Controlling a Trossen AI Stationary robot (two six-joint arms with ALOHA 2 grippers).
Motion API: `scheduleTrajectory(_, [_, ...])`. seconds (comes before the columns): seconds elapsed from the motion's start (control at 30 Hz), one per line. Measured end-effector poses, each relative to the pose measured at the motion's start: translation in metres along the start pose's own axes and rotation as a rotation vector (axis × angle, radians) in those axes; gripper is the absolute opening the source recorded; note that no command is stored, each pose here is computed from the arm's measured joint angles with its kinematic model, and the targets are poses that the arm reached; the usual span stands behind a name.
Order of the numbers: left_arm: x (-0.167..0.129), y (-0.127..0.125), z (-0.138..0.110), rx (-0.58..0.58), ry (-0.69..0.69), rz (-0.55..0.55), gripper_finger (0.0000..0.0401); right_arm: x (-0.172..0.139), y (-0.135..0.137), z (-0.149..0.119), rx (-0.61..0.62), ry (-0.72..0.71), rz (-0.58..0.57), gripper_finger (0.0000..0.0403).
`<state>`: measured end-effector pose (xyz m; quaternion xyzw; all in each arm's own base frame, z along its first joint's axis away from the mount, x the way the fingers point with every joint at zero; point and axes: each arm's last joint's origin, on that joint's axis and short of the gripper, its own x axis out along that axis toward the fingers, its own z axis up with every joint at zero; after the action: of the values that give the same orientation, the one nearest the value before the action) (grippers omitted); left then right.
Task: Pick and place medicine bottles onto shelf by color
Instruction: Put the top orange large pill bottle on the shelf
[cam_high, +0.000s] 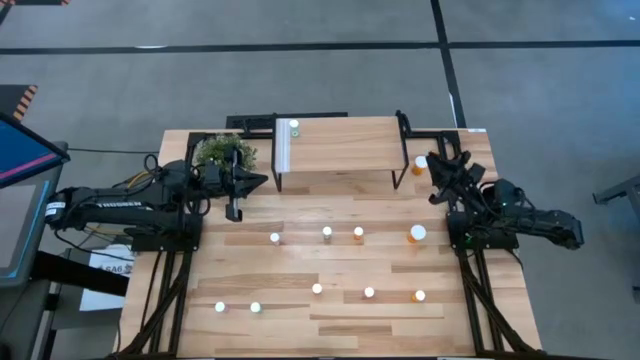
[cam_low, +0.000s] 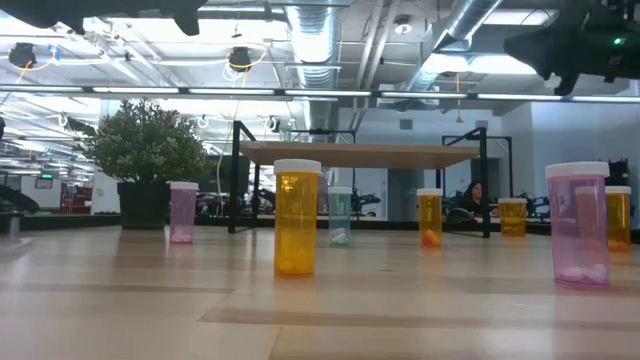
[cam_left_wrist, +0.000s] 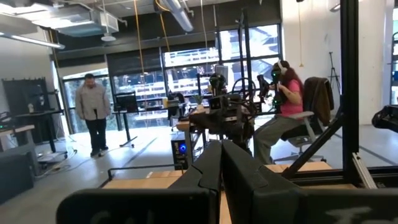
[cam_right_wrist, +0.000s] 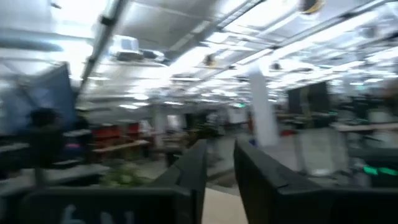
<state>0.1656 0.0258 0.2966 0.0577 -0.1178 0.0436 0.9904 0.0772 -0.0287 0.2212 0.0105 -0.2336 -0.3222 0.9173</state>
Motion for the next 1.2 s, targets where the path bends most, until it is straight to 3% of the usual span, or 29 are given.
scheduleTrajectory(0.27, [0.0,0.0,0.0,0.001,0.0,0.001,0.0,0.0,-0.004,0.002,-0.058,0.012,-0.143,0.018])
scheduleTrajectory(0.4, [0.0,0.0,0.0,0.001,0.0,0.001,0.0,0.004,-0.003,0.01,-0.072,0.033,-0.163,0.0189])
scheduleTrajectory(0.6, [0.0,0.0,0.0,0.0,0.0,0.002,0.0,0.015,0.0,0.018,-0.167,0.173,-0.225,0.0185])
scheduleTrajectory(0.77, [0.0,0.0,0.0,0.0,0.006,0.002,0.0,0.021,0.001,0.006,-0.238,0.286,-0.339,0.019])
scheduleTrajectory(1.2, [0.0,0.0,-0.002,-0.003,0.024,0.001,0.0,0.022,-0.002,-0.026,-0.232,0.449,-0.58,0.0228])
